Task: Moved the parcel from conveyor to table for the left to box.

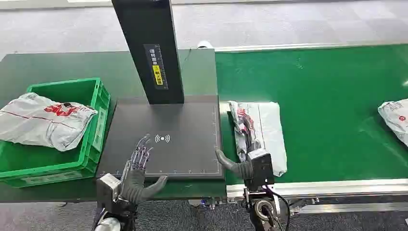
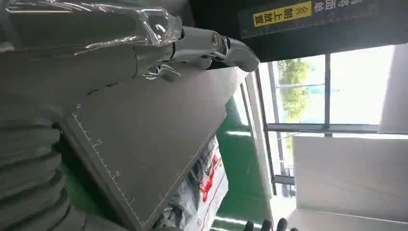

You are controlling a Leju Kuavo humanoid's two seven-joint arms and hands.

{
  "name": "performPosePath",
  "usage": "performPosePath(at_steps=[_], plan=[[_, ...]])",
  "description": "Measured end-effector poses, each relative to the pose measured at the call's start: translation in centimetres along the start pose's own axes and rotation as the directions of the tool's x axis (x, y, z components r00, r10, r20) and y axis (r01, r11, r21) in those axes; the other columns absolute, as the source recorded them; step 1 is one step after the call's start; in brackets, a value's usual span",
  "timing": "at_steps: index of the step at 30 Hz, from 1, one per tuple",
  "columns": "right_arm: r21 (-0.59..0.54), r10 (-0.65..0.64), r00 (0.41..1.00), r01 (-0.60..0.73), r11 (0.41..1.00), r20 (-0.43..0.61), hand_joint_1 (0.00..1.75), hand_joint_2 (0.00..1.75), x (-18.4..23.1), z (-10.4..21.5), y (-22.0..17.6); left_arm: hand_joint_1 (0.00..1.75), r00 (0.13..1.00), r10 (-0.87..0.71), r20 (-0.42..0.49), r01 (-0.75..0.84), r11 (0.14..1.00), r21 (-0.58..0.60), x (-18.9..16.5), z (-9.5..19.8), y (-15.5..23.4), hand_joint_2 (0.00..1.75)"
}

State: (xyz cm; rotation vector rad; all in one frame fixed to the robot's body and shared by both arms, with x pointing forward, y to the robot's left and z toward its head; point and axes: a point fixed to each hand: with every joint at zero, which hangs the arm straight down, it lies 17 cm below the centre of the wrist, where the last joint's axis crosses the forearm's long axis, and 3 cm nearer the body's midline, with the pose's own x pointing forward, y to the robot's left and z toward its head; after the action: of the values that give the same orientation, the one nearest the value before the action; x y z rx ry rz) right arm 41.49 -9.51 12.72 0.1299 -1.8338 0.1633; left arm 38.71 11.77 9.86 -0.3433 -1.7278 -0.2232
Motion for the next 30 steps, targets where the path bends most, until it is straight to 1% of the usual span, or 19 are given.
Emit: performPosePath(at_steps=[3, 5, 7, 9, 10, 12, 14, 16, 18, 20, 24, 30], plan=[[-0.039, 0.126, 0.992, -0.127, 0.991, -0.016, 0.0, 1.75, -0.3, -0.7, -1.4, 0.0, 1.0, 0.0, -0.001, 0.0, 1.0, 0.002, -0.1, 0.1, 0.0, 1.75], [-0.037, 0.252, 0.967, -0.253, 0.967, -0.039, 0.0, 1.75, -0.5, -1.9, -2.8, 0.0, 1.0, -0.002, -0.002, 0.002, 1.0, 0.002, -0.1, 0.1, 0.1, 1.75], [-0.029, 0.402, 0.913, -0.405, 0.914, -0.069, 0.0, 1.75, -0.9, -3.3, -4.9, 0.0, 1.0, -0.003, 0.0, 0.003, 1.0, 0.003, -0.1, 0.1, 0.2, 1.75], [-0.022, 0.505, 0.857, -0.51, 0.86, -0.102, 0.0, 1.75, -1.2, -4.9, -7.4, 0.0, 1.0, -0.003, 0.002, 0.003, 1.0, 0.005, -0.1, 0.2, 0.3, 1.75], [-0.016, 0.54, 0.833, -0.545, 0.838, -0.119, 0.0, 1.75, -1.4, -5.5, -8.4, 0.0, 1.0, -0.002, 0.003, 0.002, 1.0, 0.006, -0.1, 0.2, 0.4, 1.75], [0.003, 0.617, 0.767, -0.627, 0.779, -0.176, 0.0, 1.75, -2.7, -6.6, -11.3, 0.0, 1.0, 0.0, 0.005, 0.0, 1.0, 0.013, -0.1, 0.2, 0.5, 1.75], [0.04, 0.677, 0.703, -0.687, 0.726, -0.218, 0.0, 1.75, -4.0, -7.3, -13.2, 0.0, 1.0, -0.004, 0.004, 0.004, 1.0, 0.015, -0.1, 0.3, 0.6, 1.75], [0.118, 0.722, 0.639, -0.721, 0.683, -0.266, 0.0, 1.75, -6.2, -7.6, -14.6, 0.0, 1.0, -0.007, 0.004, 0.007, 1.0, 0.016, -0.2, 0.3, 0.8, 1.75], [0.184, 0.747, 0.593, -0.733, 0.655, -0.301, 0.0, 1.75, -8.0, -7.5, -15.6, 0.0, 1.0, -0.007, 0.001, 0.007, 1.0, 0.018, -0.4, 0.4, 0.9, 1.75], [0.218, 0.758, 0.564, -0.736, 0.641, -0.326, 0.0, 1.75, -9.2, -7.3, -16.3, 0.0, 1.0, -0.01, -0.001, 0.01, 1.0, 0.017, -0.4, 0.5, 1.0, 1.75], [0.246, 0.765, 0.54, -0.735, 0.632, -0.35, 0.0, 1.75, -10.4, -7.1, -17.3, 0.0, 1.0, -0.012, -0.002, 0.012, 1.0, 0.017, -0.5, 0.5, 1.1, 1.75], [0.263, 0.768, 0.526, -0.733, 0.627, -0.365, 0.0, 1.75, -11.1, -6.9, -17.8, 0.0, 1.0, -0.015, -0.004, 0.015, 1.0, 0.017, -0.5, 0.6, 1.2, 1.75]])
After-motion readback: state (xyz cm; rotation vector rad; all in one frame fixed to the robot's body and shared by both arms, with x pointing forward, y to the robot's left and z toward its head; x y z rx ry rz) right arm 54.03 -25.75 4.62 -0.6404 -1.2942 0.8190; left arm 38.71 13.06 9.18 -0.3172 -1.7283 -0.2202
